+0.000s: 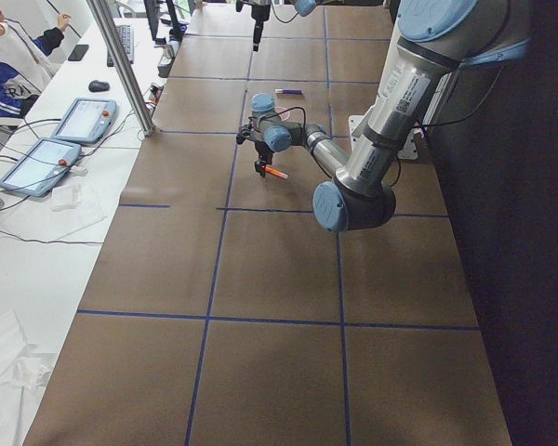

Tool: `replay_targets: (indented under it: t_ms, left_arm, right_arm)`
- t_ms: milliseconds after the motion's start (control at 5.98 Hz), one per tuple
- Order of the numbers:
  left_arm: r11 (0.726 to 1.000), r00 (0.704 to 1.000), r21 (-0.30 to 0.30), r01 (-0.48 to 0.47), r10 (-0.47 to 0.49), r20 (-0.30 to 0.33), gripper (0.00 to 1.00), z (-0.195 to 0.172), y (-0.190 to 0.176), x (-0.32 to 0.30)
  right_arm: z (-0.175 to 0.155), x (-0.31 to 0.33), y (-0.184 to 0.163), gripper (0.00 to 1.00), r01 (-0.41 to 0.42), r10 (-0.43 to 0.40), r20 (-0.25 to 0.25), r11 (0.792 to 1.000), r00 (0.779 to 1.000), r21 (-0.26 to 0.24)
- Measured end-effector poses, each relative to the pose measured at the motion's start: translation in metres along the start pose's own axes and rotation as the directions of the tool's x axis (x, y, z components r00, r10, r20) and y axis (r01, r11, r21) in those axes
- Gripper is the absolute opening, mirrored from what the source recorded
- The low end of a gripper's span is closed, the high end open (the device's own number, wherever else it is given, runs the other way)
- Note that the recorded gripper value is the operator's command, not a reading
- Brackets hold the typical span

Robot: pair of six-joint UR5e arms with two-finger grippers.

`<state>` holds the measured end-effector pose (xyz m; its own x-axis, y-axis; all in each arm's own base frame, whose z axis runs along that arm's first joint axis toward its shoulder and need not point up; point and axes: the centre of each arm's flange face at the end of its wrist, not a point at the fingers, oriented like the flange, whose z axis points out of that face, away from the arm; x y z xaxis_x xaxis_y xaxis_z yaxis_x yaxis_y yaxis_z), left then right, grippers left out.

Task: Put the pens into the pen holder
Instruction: 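Close the left gripper on the orange marker and lift it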

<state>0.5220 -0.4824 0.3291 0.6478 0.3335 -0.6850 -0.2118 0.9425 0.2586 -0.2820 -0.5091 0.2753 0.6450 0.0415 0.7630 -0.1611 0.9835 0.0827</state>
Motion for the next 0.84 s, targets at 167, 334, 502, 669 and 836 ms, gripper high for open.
replay_targets:
  t_ms: [167, 334, 502, 669, 836]
  left_arm:
    - [1.000, 1.000, 0.003, 0.002, -0.002, -0.003, 0.33, -0.0017, -0.0014, 0.0018]
    - [1.000, 1.000, 0.004, 0.003, -0.003, -0.003, 0.23, -0.0021, -0.0018, 0.0025]
    - [1.000, 1.000, 0.003, 0.001, -0.001, -0.003, 0.13, -0.0016, -0.0015, 0.0032]
    - [1.000, 1.000, 0.002, -0.002, 0.002, -0.005, 0.03, -0.0013, -0.0010, 0.0041]
    - [1.000, 1.000, 0.002, -0.006, 0.006, -0.006, 0.00, -0.0014, -0.0009, 0.0043]
  right_arm:
    - [0.0001, 0.0012, 0.0004, 1.00, -0.001, 0.001, 0.000, 1.000, 1.000, -0.001]
    - [0.0004, 0.0031, 0.0006, 1.00, -0.003, 0.003, -0.002, 1.000, 1.000, -0.002]
    - [0.0009, 0.0048, 0.0011, 1.00, -0.004, 0.004, -0.003, 1.000, 1.000, -0.003]
    - [0.0007, 0.0067, 0.0008, 1.00, -0.007, 0.007, -0.004, 1.000, 1.000, -0.003]
    - [-0.0003, 0.0075, 0.0008, 1.00, -0.008, 0.008, -0.003, 1.000, 1.000, -0.002]
